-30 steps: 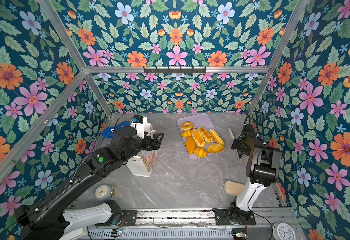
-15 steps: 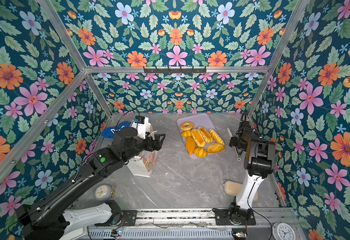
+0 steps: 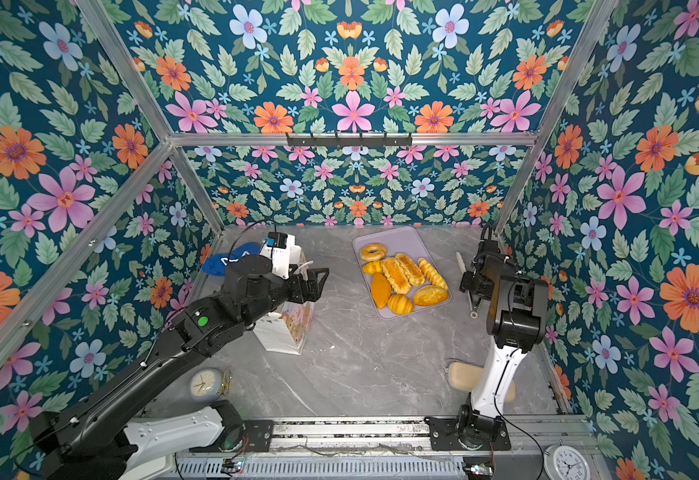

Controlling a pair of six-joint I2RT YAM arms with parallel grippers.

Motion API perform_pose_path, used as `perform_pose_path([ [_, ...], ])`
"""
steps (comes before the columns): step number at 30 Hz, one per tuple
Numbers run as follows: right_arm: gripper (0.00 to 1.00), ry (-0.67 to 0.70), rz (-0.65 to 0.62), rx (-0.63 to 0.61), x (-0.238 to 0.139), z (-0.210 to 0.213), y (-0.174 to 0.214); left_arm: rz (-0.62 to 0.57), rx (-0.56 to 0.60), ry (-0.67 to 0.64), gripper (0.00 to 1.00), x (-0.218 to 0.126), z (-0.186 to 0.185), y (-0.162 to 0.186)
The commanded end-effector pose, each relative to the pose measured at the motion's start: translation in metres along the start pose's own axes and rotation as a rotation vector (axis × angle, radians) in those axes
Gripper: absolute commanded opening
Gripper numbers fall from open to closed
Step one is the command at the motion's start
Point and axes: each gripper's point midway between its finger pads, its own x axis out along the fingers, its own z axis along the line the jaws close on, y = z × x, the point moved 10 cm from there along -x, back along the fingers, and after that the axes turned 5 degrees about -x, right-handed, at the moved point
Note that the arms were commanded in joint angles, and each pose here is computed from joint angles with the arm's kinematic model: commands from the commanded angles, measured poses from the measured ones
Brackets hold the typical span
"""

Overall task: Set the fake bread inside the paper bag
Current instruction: 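Lift the tongs with right gripper while left gripper pulls the bag handle closer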

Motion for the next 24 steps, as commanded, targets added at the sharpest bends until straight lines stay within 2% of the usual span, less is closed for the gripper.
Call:
perform_pose_path([
  [1, 0.64, -0.023, 0.015, 0.017, -0.008, 0.001, 0.006, -0.023, -0.006, 0.007, 0.96, -0.001, -0.001, -0.004],
  [5, 0.57, -0.054, -0.058, 0.034, -0.033, 0.003, 0.001, -0.024, -0.007, 0.017, 0.96, -0.002, -0.002, -0.005],
  [14, 0.47, -0.108, -0.215, 0.063, -0.102, 0.006, 0.007, -0.044, -0.016, 0.037, 0.96, -0.013, -0.003, -0.009],
  [24, 0.47, -0.24, -0.399, 0.003, -0.193, 0.045, 0.039, -0.069, 0.011, -0.005, 0.96, -0.039, -0.003, -0.026],
])
